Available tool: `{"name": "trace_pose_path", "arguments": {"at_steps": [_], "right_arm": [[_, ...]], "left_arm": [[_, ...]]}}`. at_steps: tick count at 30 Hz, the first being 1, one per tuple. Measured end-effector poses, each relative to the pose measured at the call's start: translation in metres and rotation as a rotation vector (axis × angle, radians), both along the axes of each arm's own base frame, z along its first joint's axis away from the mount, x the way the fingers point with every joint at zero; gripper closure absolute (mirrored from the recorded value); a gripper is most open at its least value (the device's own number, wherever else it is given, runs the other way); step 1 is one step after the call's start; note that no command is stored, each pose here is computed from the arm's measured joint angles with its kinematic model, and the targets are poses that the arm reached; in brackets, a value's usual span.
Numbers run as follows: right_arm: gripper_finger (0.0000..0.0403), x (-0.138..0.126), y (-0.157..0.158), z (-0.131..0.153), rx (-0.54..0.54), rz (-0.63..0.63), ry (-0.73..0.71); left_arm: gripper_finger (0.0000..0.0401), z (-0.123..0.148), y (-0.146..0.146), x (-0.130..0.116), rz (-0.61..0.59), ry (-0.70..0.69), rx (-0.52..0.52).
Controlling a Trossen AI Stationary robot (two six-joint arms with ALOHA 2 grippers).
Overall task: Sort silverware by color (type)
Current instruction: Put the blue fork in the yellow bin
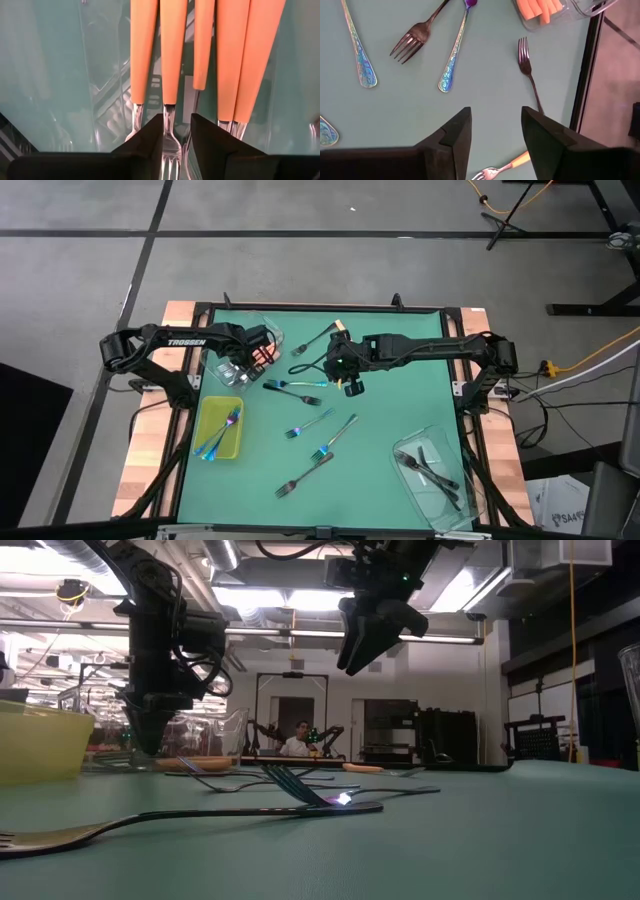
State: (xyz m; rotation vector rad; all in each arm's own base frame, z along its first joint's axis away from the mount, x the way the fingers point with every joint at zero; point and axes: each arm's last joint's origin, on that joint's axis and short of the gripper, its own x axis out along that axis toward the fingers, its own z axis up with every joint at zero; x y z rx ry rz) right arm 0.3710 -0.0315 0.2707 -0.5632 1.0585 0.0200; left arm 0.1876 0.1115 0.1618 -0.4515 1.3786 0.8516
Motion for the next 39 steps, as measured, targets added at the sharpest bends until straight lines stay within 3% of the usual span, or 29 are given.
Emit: {"name": "trace_pose_path", "arguments": {"at_steps": [7, 15, 23, 30, 39], "right_arm": [[0.0242, 0.0, 0.0, 0.0, 0.02, 0.0, -0.007], [0.0242, 0.005, 0.005, -0.012, 0.159, 0.097, -0.077], [0.0242, 0.016, 0.004, -0.035, 0.173, 0.056, -0.182], [0.0242, 0.041, 0.003, -0.059, 0.216, 0.001, -0.292], [0.0242, 0.062, 0.001, -0.101, 0.23, -0.015, -0.314]], "left_arm": [[0.0308, 0.0, 0.001, 0.003, 0.0, -0.026, 0.018], [0.0308, 0.0, 0.003, 0.006, 0.005, -0.057, 0.039], [0.0308, 0.0, 0.003, 0.006, 0.005, -0.059, 0.036], [0.0308, 0.0, 0.003, 0.006, 0.006, -0.064, 0.037], [0.0308, 0.001, 0.003, 0.006, 0.008, -0.067, 0.036]]}}
